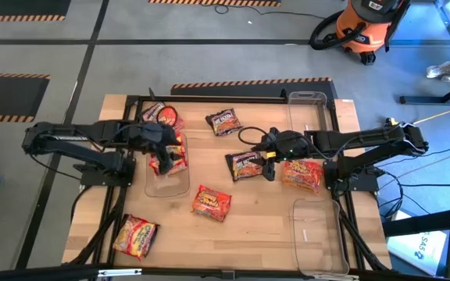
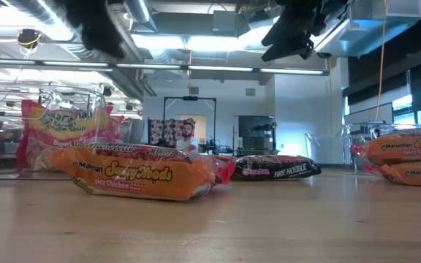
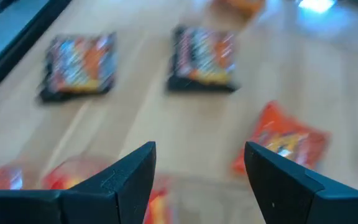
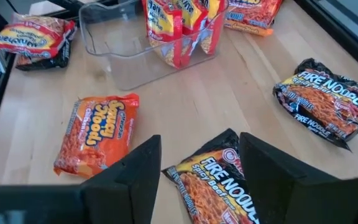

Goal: Sort Maruchan noodles
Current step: Put the red noodle pack into the transparent bin

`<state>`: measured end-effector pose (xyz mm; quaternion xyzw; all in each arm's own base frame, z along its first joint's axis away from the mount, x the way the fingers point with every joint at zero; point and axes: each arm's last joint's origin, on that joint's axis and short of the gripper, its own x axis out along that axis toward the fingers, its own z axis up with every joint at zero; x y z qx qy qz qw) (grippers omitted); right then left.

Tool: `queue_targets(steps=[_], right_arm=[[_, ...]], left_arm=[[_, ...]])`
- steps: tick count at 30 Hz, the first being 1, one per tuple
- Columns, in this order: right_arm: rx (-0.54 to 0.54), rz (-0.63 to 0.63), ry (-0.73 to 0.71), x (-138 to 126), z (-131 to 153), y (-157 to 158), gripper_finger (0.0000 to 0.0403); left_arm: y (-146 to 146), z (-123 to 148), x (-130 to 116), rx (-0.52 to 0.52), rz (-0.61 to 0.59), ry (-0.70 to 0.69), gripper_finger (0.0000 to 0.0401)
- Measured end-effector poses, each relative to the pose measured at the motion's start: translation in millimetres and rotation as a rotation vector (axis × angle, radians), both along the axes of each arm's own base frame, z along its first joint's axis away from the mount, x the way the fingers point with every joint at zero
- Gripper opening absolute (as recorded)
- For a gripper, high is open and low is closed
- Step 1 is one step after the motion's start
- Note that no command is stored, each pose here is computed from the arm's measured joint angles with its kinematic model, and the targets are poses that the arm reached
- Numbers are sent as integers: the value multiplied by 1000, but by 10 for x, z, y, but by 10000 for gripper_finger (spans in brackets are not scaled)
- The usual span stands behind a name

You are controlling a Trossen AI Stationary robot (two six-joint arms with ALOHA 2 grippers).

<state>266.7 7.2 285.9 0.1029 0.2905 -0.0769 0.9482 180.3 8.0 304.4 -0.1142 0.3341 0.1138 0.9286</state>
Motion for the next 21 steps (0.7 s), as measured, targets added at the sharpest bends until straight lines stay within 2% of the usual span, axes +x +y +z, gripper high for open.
queue_targets(steps=[6, 10, 21], right_arm=[[53, 63, 11, 93, -86, 123, 258], [83, 138, 38, 179, -202, 327, 284], [135, 207, 104, 406, -607, 774, 277]], left_arm=[[-206, -30, 183, -52, -113, -95, 238], [-385, -160, 320, -78, -166, -70, 238], [-890, -692, 658, -132, -257, 115, 237]])
